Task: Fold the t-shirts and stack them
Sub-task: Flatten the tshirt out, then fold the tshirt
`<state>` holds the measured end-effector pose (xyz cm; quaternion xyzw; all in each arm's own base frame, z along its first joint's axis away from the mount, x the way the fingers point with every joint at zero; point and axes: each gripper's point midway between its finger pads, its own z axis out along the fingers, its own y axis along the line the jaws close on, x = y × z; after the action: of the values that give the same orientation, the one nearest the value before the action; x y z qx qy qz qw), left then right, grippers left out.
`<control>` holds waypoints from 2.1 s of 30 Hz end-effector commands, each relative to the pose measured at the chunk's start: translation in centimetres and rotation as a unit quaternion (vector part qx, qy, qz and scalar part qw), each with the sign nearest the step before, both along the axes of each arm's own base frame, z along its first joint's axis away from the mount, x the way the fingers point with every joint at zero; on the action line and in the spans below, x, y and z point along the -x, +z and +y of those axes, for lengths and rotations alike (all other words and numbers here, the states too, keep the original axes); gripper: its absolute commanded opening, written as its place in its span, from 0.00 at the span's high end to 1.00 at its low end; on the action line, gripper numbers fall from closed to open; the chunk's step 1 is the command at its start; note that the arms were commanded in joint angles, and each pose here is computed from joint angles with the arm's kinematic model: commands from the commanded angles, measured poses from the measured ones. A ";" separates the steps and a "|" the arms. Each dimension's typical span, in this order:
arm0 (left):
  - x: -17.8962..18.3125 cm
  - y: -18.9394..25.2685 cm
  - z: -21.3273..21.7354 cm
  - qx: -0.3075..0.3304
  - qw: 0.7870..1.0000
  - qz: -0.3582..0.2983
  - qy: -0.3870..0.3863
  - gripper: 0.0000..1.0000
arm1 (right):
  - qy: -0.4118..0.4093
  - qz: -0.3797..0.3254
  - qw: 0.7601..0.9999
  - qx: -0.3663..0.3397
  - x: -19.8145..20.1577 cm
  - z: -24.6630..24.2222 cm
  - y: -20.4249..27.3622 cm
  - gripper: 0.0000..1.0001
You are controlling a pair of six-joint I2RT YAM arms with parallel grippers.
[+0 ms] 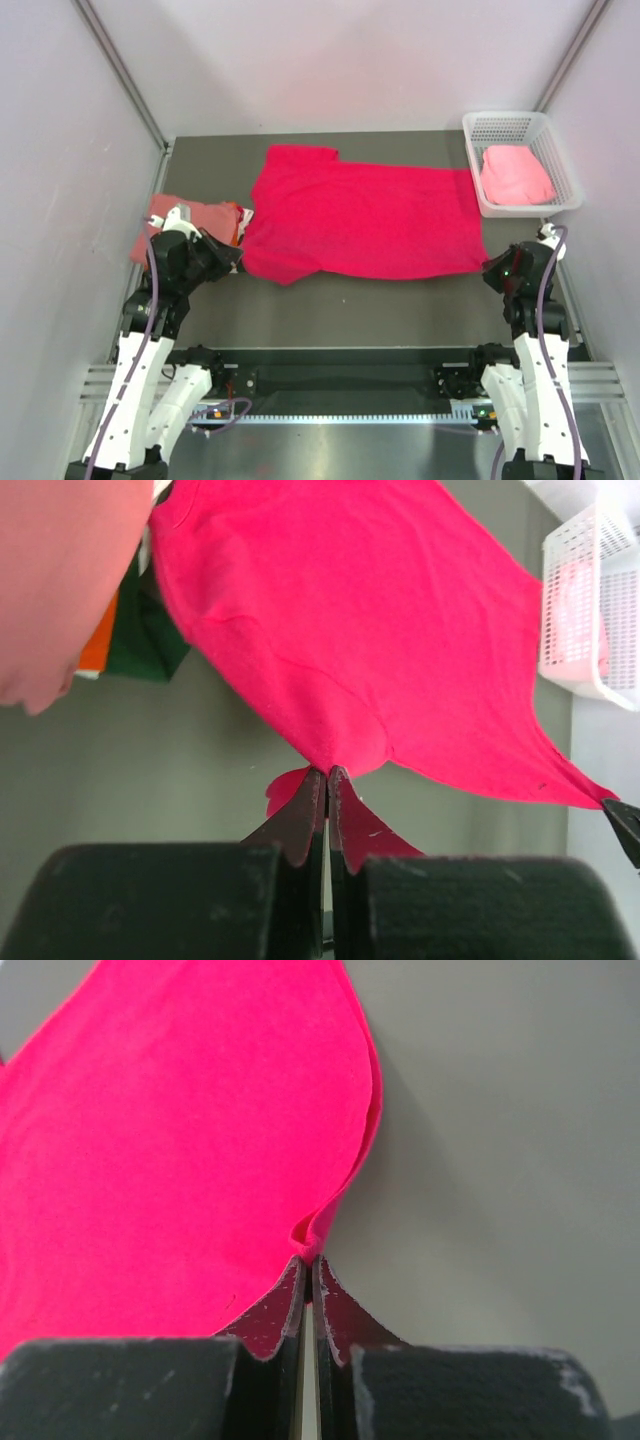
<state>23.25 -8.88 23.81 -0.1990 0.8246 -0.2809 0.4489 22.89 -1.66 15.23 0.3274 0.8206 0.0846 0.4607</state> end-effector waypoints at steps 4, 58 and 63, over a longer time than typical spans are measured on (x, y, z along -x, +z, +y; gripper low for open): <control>0.7 -0.3 0.5 -0.019 1.000 0.015 0.001 1.00 | -0.017 0.026 0.999 -0.010 0.1 -0.3 -1.8 1.00; -29.8 -3.3 -3.8 -0.007 0.999 0.052 -0.005 1.00 | -0.081 0.077 0.994 -0.004 -18.3 -3.5 -4.5 1.00; -31.1 -4.9 -4.2 0.007 0.998 0.057 -0.009 1.00 | -0.101 0.068 0.993 -0.002 -18.6 -4.1 -4.3 1.00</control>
<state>52.15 -12.87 17.26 -0.2143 0.8693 -0.2540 0.3658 39.14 -4.78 8.36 0.4032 0.8410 0.0216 0.3601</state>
